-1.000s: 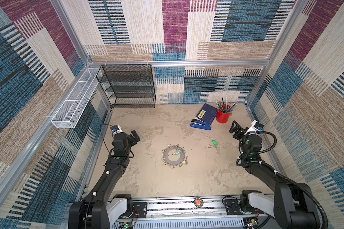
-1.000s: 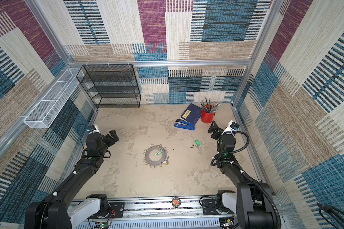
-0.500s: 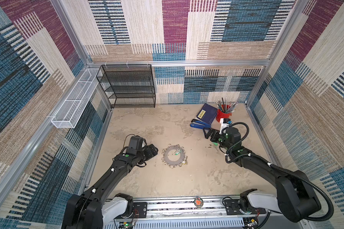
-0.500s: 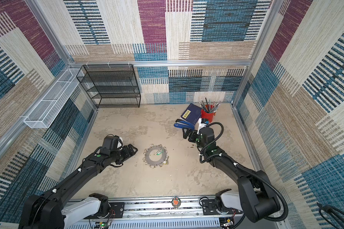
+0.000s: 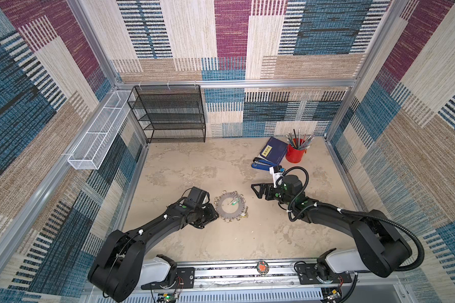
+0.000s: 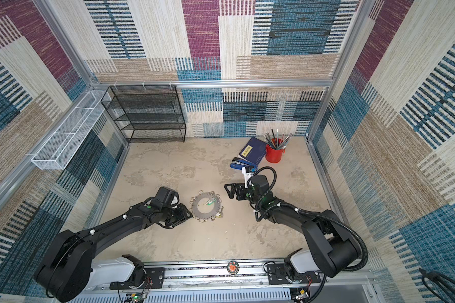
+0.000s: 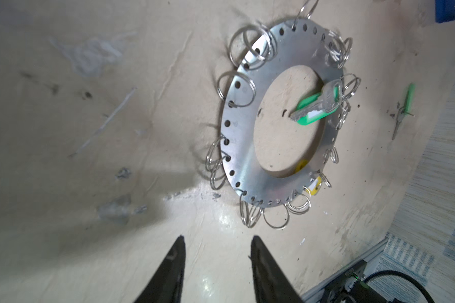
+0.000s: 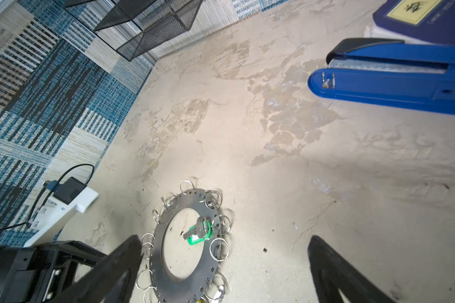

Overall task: Put the keys on the keyring
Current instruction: 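Move both grippers forward toward the silver ring plate with keyrings, then grasp the ring plate edge with the left gripper and lift it upright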

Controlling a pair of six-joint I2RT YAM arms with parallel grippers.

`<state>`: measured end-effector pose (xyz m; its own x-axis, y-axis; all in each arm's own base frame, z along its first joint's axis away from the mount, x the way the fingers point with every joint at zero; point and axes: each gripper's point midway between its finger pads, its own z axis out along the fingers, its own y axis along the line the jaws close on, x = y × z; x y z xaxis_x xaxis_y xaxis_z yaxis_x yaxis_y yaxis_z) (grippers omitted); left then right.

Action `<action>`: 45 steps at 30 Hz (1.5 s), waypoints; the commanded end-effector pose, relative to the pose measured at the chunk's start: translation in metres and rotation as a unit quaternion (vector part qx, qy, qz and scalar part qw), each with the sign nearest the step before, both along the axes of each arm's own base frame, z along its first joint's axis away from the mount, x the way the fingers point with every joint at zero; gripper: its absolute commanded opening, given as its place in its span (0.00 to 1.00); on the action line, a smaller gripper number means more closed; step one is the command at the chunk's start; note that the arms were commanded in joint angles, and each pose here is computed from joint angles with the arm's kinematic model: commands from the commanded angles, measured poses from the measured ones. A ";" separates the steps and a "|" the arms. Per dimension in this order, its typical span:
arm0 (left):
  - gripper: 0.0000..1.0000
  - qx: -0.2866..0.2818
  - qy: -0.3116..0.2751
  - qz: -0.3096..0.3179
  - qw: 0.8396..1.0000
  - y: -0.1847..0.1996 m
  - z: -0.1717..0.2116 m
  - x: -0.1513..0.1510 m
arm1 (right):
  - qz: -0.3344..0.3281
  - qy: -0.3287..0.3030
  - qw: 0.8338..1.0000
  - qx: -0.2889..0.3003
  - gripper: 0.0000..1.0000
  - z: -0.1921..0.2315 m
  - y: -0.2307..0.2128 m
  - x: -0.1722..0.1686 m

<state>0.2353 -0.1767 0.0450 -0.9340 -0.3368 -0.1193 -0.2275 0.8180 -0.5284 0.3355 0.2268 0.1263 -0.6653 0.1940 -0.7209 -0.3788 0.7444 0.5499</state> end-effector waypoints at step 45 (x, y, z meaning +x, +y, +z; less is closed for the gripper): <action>0.00 0.087 -0.064 -0.098 0.989 -0.006 0.069 0.043 | 0.037 -0.056 0.997 0.049 1.00 0.032 0.012 -0.009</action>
